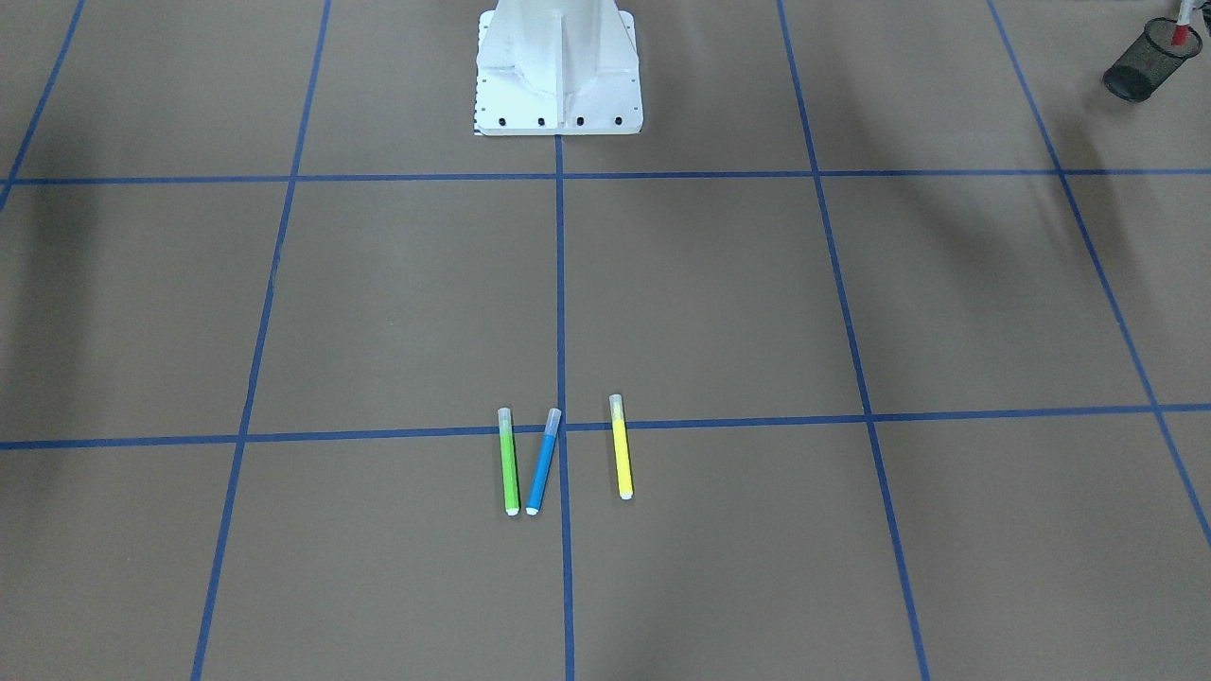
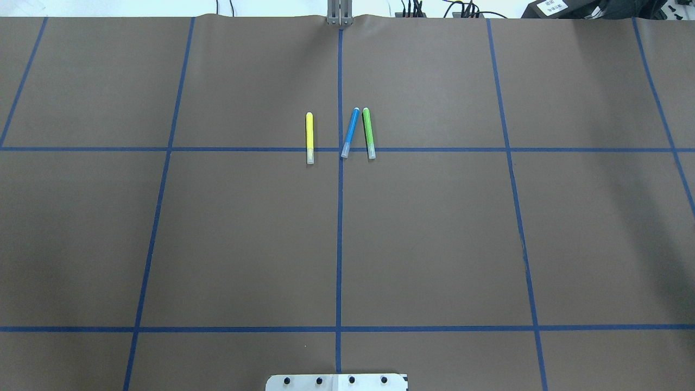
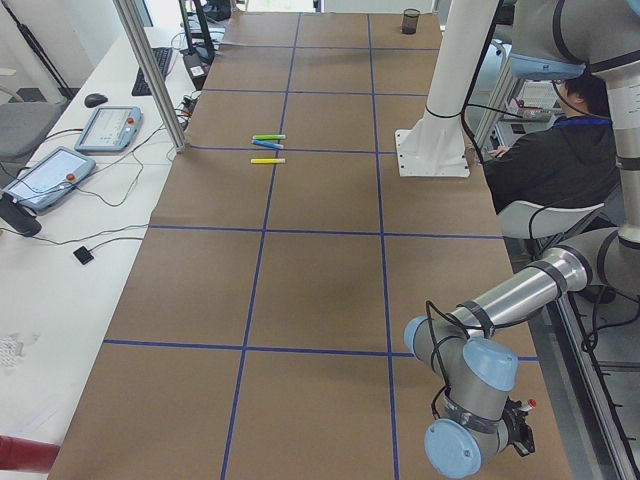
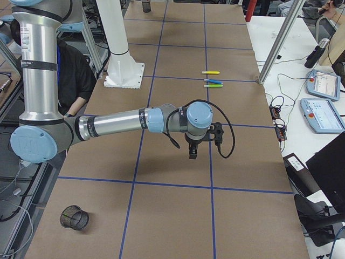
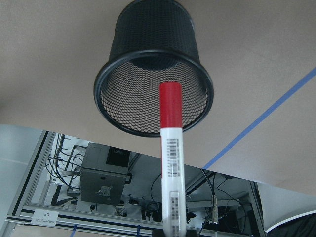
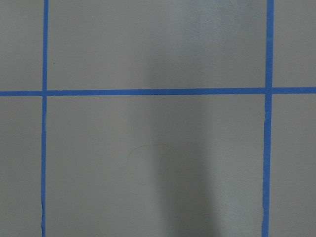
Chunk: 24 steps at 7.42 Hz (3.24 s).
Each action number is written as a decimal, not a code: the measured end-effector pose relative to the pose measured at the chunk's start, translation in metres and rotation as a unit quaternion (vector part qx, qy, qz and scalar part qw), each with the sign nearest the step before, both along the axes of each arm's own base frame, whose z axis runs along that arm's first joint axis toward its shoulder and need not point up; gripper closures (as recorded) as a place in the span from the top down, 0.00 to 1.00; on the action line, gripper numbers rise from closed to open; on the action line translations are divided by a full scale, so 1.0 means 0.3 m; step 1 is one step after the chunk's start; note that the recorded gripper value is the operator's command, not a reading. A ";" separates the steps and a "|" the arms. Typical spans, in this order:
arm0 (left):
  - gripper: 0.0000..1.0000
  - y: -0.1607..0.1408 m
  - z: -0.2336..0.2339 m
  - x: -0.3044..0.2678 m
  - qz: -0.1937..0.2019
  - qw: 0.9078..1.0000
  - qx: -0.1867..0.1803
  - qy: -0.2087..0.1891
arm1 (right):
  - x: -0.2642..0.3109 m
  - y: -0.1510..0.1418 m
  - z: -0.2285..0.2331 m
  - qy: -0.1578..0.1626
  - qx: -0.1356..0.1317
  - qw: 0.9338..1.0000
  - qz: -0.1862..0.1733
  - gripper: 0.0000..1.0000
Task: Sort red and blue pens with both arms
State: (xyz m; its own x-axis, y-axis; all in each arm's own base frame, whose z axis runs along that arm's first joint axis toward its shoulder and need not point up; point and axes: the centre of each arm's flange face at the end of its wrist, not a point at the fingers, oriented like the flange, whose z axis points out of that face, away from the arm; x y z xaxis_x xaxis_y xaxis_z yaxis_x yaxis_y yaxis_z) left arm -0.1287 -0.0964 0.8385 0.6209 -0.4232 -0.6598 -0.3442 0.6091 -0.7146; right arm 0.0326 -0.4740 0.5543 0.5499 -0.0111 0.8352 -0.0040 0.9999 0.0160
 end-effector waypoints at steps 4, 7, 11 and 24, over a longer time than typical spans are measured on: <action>0.00 -0.029 0.031 -0.012 -0.001 1.000 -0.005 0.002 | 0.000 0.000 -0.006 0.000 0.002 1.000 0.000 1.00; 0.00 -0.081 0.038 -0.032 -0.003 1.000 -0.001 -0.001 | 0.000 0.005 -0.015 -0.001 0.004 1.000 0.000 1.00; 0.00 -0.087 0.039 -0.037 -0.006 1.000 0.000 0.000 | 0.001 0.025 -0.029 -0.001 0.006 1.000 0.000 1.00; 0.00 -0.051 0.112 -0.023 -0.014 1.000 -0.015 0.002 | 0.002 0.035 -0.030 -0.001 0.007 1.000 0.000 1.00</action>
State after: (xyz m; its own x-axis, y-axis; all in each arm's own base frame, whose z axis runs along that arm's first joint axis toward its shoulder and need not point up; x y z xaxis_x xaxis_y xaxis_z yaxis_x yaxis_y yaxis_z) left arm -0.1356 -0.1117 0.8721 0.6069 -0.4594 -0.6485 -0.3299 0.5967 -0.7315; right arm 0.0333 -0.4635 0.5452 0.5487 -0.0216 0.8358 -0.0048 0.9996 0.0290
